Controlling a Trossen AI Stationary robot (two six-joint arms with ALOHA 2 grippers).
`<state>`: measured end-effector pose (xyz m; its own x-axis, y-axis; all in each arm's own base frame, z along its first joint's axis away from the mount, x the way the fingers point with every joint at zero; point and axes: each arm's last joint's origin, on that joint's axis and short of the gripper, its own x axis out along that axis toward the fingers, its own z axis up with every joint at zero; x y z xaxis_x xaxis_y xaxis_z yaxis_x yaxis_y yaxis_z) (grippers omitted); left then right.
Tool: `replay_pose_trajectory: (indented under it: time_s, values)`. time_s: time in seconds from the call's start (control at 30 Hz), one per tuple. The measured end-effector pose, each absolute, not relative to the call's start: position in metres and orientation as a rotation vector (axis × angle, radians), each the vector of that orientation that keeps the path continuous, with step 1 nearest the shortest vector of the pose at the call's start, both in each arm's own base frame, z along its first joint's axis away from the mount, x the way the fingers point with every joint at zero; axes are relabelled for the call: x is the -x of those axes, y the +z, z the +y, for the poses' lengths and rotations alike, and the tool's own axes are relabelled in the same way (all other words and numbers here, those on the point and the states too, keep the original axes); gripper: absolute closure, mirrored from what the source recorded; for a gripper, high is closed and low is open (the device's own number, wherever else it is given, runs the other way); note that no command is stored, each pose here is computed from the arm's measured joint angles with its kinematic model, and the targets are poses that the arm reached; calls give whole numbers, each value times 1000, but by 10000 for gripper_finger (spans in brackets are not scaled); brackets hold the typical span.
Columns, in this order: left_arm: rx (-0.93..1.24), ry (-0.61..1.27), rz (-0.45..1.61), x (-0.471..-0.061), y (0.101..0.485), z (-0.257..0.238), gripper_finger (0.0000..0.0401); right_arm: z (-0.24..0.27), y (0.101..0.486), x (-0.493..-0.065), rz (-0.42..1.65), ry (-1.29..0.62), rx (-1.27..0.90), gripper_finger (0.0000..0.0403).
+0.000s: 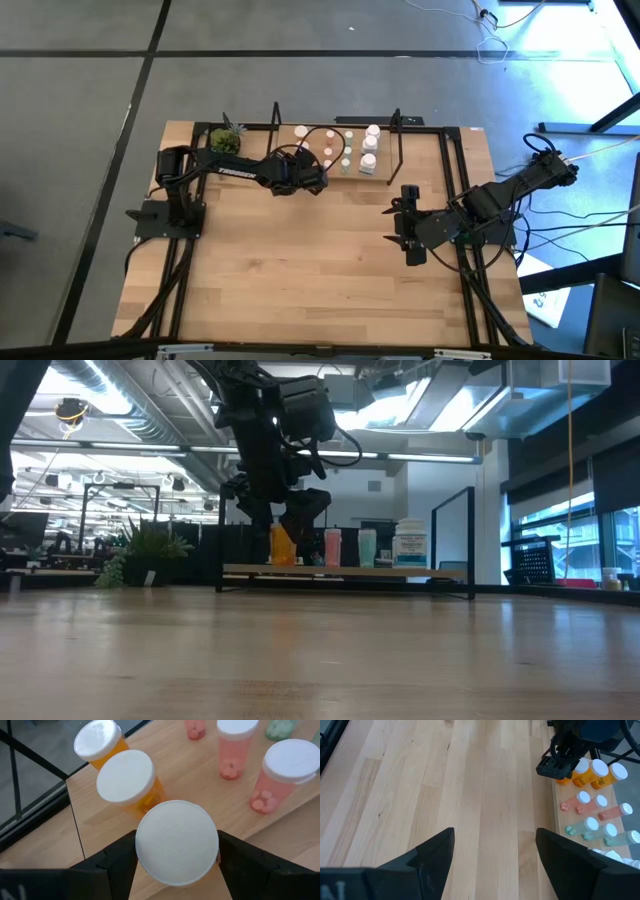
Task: Pick and place medicine bottles onto shelf by color
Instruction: Put the orange pill bottle on the shelf aligned with the orange pill bottles, then return to Home Position
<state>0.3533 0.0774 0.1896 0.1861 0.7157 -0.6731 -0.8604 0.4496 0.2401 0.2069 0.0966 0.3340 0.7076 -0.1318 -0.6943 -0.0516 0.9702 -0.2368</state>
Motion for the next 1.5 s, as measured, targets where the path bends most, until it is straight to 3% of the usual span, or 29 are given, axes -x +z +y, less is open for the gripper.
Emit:
replay_pose_trajectory:
  time_s: [0.53,0.9,1.3,1.5]
  values:
    - [199,1135,804,-353,191,78,114,97,334,-207,786,-45,247,122]
    - [188,1103,733,-346,220,70,106,97,334,-207,784,-45,247,122]
    - [99,912,612,-328,276,15,107,97,334,-207,783,-45,245,122]
    - [22,700,639,-299,304,-29,116,97,334,-207,782,-45,245,122]
